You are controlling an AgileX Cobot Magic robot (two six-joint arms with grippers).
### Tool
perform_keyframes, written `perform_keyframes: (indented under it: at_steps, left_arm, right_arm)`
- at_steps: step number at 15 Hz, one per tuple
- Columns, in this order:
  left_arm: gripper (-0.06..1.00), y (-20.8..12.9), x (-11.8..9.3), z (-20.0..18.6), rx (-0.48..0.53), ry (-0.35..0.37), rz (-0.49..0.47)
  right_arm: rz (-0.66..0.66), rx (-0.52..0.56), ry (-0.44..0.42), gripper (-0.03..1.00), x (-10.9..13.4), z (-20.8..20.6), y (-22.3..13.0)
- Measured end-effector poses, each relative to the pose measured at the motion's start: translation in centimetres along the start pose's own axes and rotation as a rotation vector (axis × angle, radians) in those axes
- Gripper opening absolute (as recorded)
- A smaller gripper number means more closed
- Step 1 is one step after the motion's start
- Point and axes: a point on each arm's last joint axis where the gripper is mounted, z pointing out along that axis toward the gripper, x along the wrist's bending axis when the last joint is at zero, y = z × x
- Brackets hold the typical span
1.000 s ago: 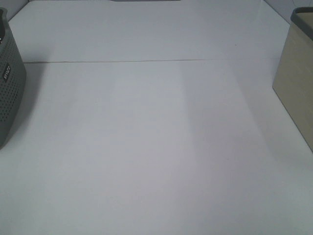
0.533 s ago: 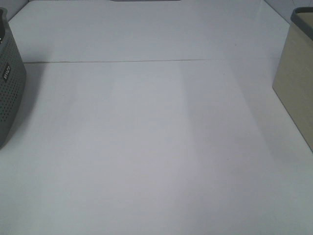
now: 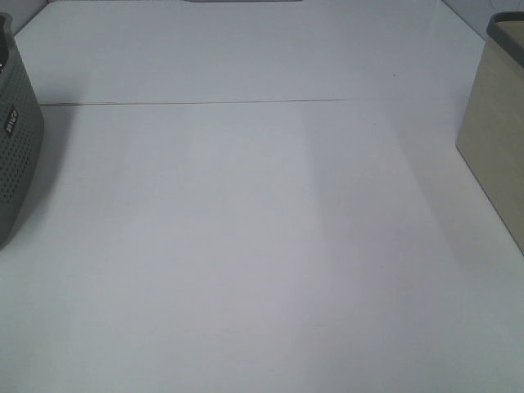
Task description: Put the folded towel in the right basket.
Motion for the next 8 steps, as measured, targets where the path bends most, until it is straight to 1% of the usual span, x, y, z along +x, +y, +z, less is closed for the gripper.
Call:
perform_keyframes:
  at_steps: [8]
  left_arm:
    - [0.99, 0.0, 0.0, 0.0, 0.0, 0.0, 0.0]
  right_arm:
    - [0.005, 0.0, 0.0, 0.97, 0.0, 0.0, 0.0]
